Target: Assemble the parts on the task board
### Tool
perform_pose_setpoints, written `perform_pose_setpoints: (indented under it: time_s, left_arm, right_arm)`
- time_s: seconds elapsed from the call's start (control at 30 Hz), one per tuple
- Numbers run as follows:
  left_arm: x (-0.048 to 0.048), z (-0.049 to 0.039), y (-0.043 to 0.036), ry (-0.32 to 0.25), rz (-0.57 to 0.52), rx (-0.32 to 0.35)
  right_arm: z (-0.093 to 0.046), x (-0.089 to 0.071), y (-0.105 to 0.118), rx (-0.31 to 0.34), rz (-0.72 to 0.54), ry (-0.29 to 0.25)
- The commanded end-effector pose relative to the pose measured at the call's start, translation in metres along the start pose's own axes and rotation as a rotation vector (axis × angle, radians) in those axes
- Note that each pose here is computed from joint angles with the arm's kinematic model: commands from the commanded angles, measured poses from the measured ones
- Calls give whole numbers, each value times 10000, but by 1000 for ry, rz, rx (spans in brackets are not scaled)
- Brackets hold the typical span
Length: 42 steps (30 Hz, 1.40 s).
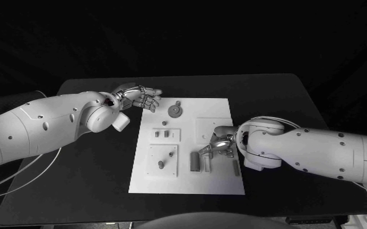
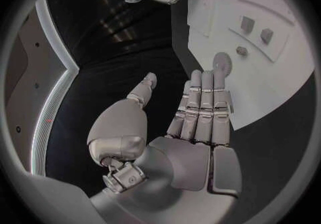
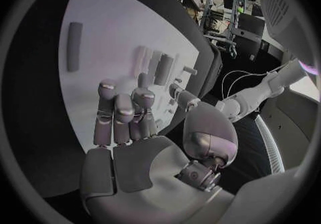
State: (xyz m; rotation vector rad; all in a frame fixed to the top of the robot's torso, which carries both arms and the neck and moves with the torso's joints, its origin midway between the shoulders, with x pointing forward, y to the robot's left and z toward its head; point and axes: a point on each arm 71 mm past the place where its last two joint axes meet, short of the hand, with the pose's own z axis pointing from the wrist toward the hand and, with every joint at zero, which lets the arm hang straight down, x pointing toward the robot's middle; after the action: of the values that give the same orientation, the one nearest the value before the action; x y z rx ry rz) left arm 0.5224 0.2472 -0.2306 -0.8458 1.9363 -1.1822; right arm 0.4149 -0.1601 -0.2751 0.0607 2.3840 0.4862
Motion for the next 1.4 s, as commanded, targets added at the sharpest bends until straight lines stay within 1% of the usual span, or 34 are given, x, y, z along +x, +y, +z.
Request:
perform_pose_setpoints:
  time_s: [0.03, 0.1, 0.23, 0.3, 0.37, 0.5, 0.63, 0.87, 1.03, 1.13, 1.2, 1.4]
  left_arm:
    - [11, 3, -15, 8, 2, 11]
    - [14, 4, -17, 9, 2, 12]
    - [18, 4, -20, 8, 2, 14]
    - [17, 4, -20, 6, 2, 14]
    - [22, 7, -23, 5, 3, 13]
    - [26, 7, -23, 6, 2, 13]
    - [10, -6, -15, 0, 2, 8]
    - [-7, -19, -5, -6, 2, 5]
    - [2, -14, -9, -1, 2, 5]
    - [3, -14, -8, 0, 1, 5]
    - [0, -16, -6, 0, 1, 4]
    - [0, -18, -5, 1, 1, 3]
  right_arm:
    - [-59, -113, -90, -12, 20, -8]
    - [-96, -160, -143, -15, 33, 20]
    - [-169, -245, -261, 18, 31, 29]
    - [-203, -247, -340, 42, 28, 39]
    - [-238, -233, -420, 70, -8, 65]
    - [-290, -237, -529, 102, -54, 64]
    - [-364, -247, -670, 143, -117, 58]
    - [-463, -217, -772, 158, -112, 71]
    - [-480, -210, -806, 165, -114, 78]
    - [-462, -194, -831, 171, -114, 79]
    - [-444, -164, -838, 173, -113, 86]
    - [-361, 0, -852, 173, -107, 119]
